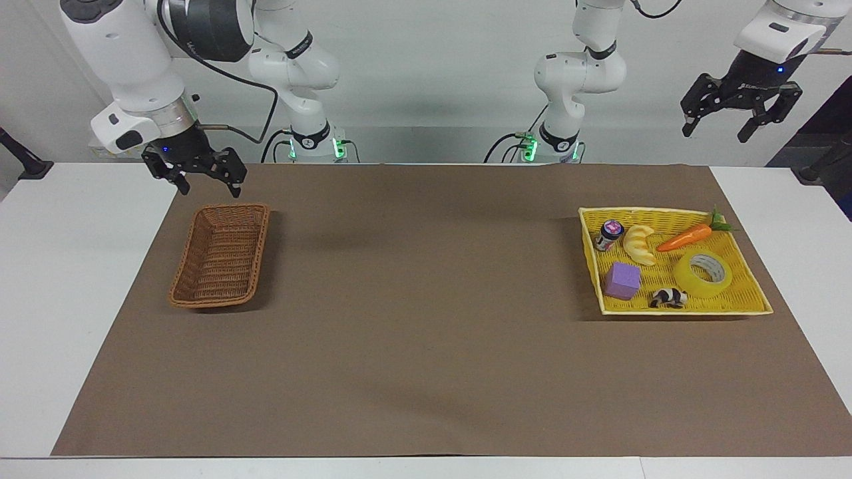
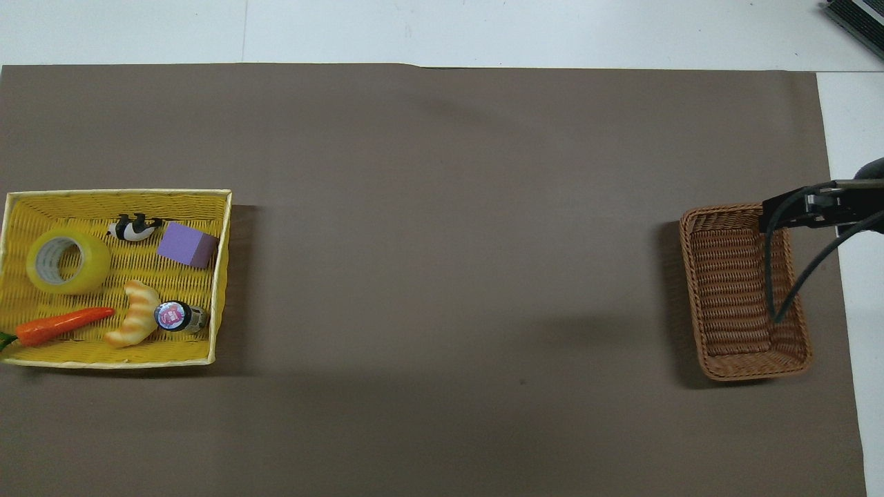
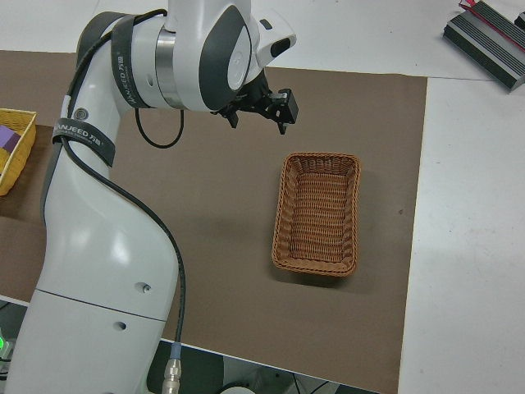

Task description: Move tape to another basket

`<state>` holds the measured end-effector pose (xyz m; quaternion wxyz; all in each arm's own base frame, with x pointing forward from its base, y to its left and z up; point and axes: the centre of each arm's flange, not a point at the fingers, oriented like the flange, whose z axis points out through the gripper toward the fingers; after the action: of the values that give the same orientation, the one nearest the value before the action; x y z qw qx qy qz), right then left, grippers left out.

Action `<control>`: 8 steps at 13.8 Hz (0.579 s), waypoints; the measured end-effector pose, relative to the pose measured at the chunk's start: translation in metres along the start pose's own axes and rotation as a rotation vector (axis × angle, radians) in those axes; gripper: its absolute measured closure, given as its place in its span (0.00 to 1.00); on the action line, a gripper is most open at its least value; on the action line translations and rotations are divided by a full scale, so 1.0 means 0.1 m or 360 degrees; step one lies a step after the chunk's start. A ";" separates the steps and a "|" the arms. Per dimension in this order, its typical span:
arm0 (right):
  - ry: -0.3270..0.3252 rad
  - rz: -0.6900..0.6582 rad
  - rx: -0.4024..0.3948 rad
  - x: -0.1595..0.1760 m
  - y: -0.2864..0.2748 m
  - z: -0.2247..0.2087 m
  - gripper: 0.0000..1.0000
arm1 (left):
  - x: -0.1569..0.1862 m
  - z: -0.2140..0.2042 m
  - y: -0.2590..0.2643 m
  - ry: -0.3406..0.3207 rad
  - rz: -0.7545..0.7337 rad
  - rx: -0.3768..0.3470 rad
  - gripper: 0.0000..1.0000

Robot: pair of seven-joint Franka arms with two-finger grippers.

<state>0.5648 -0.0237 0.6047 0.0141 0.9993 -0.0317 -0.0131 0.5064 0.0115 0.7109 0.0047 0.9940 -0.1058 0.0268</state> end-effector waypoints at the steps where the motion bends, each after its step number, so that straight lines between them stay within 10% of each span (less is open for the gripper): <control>1: 0.0000 0.0000 0.0000 0.00 0.00 0.00 0.00 | 0.00 0.00 0.00 0.0000 -0.0001 0.0000 0.00; 8: 0.0000 0.0000 0.0000 0.00 0.00 0.00 0.00 | -0.01 -0.01 -0.10 0.0018 -0.0025 0.0005 0.00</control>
<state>0.5648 -0.0237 0.6047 0.0141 0.9993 -0.0317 -0.0131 0.5075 0.0213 0.7116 0.0039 0.9947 -0.0978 0.0327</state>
